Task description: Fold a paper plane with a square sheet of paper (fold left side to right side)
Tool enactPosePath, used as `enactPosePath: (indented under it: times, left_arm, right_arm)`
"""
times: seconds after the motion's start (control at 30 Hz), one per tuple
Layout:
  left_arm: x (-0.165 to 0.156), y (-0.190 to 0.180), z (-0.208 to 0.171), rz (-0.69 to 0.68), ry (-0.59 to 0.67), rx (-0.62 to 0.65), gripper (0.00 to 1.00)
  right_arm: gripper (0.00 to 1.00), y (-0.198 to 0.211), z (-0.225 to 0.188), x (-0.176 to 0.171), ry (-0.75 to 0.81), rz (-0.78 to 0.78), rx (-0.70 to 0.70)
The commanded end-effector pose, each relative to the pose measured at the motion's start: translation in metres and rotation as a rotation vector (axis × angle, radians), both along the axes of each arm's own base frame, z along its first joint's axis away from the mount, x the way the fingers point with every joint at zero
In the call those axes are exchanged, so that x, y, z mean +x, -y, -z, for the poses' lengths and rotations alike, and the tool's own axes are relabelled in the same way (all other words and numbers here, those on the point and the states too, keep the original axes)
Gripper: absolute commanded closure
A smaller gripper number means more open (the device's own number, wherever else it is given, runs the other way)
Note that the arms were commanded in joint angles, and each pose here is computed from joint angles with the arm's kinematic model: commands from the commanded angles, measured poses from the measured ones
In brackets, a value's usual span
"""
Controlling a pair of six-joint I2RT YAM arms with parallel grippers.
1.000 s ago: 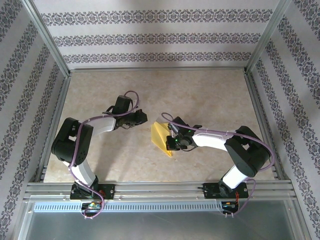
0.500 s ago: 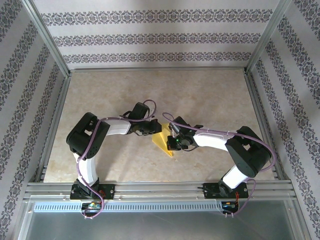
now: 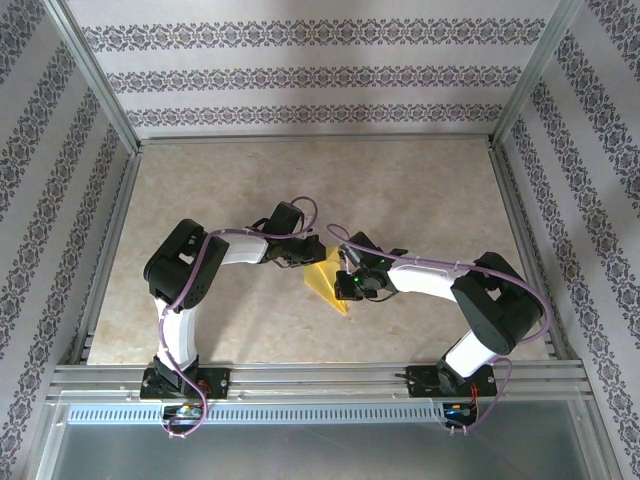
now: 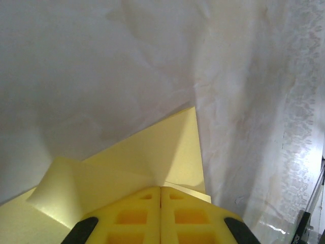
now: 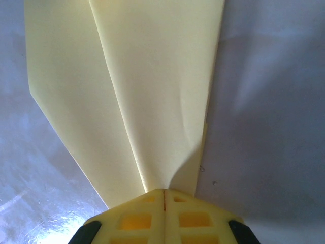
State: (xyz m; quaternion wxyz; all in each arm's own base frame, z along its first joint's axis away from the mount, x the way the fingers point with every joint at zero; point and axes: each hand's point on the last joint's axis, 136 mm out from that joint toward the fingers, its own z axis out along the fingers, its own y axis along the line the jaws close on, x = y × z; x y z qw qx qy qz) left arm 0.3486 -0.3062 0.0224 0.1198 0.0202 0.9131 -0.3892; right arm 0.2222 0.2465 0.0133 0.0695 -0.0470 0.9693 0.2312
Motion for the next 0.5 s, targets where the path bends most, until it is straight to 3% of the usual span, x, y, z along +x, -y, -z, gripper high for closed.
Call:
enactPosePath:
  times: [0.0,0.47]
  left_arm:
    - [-0.009,-0.014,0.023,-0.007,-0.032,0.081,0.93]
    - [-0.010,-0.015,0.030,-0.013,-0.050,0.096,0.93]
  right_arm:
    - [1.00,0.020,0.012,-0.018,-0.085,0.005,-0.070]
    - [1.00,-0.019,-0.050,0.019,0.009,0.060,0.196]
